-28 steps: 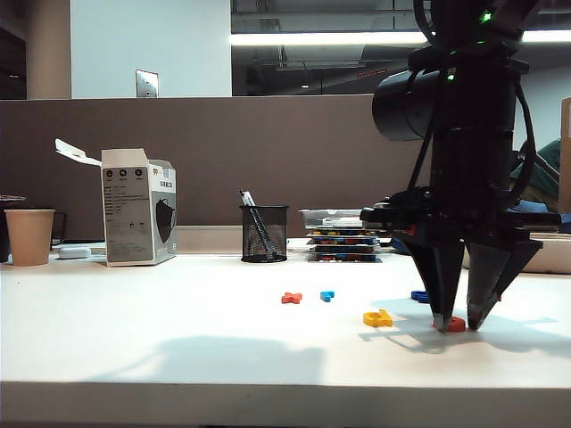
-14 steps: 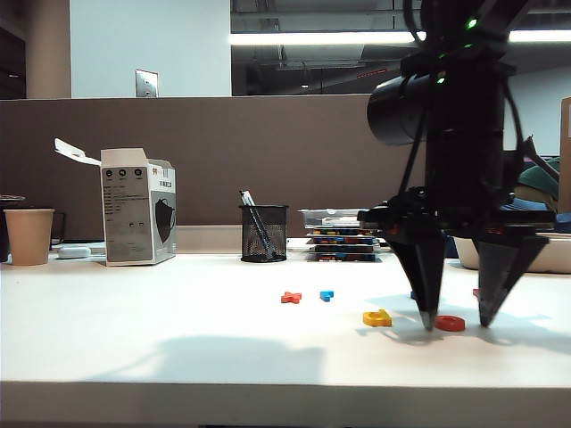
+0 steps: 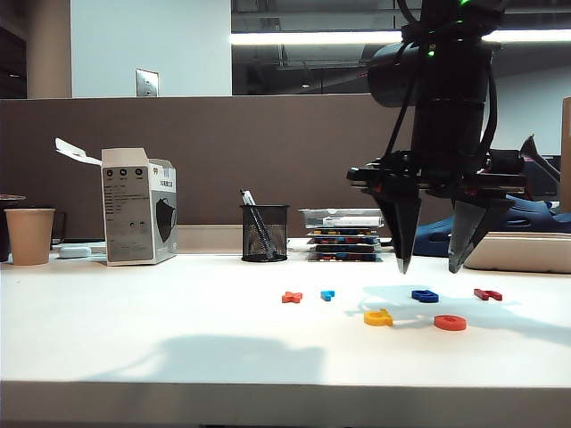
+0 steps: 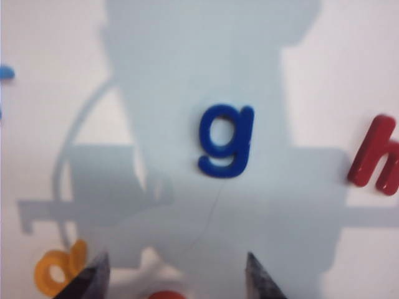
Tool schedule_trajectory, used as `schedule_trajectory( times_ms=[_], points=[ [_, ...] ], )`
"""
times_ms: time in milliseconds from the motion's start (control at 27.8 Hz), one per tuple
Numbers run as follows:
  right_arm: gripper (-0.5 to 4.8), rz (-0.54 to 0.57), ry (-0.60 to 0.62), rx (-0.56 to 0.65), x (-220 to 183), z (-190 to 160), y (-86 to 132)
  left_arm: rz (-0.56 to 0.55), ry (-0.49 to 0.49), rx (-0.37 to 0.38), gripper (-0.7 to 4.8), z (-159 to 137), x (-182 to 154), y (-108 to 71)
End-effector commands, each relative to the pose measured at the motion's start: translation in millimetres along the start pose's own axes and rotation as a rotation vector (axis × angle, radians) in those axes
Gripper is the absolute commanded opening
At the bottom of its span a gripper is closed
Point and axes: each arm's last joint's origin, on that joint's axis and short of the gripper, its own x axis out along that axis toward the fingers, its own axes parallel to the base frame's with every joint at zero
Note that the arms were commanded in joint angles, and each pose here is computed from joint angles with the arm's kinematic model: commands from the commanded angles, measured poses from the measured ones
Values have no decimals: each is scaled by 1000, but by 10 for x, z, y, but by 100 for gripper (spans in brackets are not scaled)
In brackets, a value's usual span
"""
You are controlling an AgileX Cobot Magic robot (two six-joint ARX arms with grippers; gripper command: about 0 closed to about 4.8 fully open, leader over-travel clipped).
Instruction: Select the appropriate letters from the row of letter magnets placed on the table to arrange into the word "dog".
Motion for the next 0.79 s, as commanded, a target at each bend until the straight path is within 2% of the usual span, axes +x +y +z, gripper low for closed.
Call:
schedule_trajectory(
  times_ms=[36,324,791],
  points=[
    [275,7,-55,19,-19,71,-66,-3,-8,-5,-6,13,-9,1],
    [275,41,-109,57,44,184,-192,-3,-7,-5,-6,13,-9,1],
    [274,45,-29,58,439,214,-181,-3,-8,-5,-6,13,-9,1]
  ],
)
